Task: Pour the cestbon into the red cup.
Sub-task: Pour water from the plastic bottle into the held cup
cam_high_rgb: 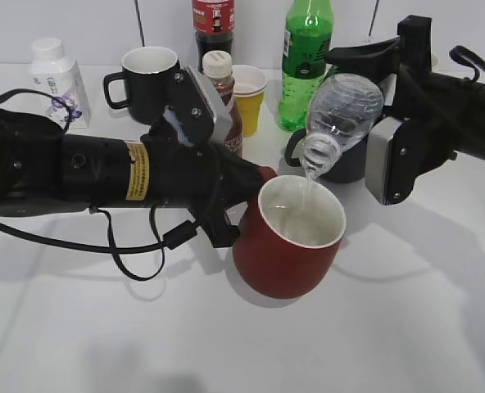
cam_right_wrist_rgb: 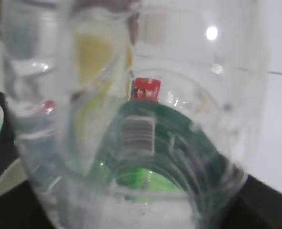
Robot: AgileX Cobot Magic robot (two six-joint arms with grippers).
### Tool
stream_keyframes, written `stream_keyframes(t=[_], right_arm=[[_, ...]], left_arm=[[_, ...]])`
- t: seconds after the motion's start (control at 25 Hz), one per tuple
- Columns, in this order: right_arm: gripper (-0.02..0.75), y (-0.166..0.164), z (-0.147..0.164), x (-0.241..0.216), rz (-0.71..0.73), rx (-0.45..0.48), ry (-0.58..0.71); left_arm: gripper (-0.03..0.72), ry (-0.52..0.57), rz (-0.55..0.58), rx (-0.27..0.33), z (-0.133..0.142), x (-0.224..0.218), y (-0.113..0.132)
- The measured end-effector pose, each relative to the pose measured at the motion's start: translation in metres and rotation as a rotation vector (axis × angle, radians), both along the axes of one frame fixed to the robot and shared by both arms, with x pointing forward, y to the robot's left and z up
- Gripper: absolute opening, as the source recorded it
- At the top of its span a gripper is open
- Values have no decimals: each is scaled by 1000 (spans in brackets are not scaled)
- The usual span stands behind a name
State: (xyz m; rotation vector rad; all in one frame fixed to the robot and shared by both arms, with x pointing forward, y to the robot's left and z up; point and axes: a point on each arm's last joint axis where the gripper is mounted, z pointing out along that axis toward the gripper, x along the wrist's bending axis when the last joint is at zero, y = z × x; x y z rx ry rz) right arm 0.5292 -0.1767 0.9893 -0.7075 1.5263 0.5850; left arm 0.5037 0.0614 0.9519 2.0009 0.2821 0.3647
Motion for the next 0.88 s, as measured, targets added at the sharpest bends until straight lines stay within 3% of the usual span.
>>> stream_keyframes(t=[0.16, 0.48, 0.68, 0.88], right_arm=[[468, 0, 0, 0, -9, 77, 83], [468, 0, 1, 0, -23, 293, 296], [468, 2, 8, 0, -9, 504, 458], [468, 2, 23, 11, -25, 773, 643]], left_arm=[[60, 14, 28, -20, 1, 2, 0], [60, 39, 96, -143, 9, 10, 5], [60, 41, 150, -164, 12, 19, 15], [60, 12, 180, -187, 24, 24, 26]])
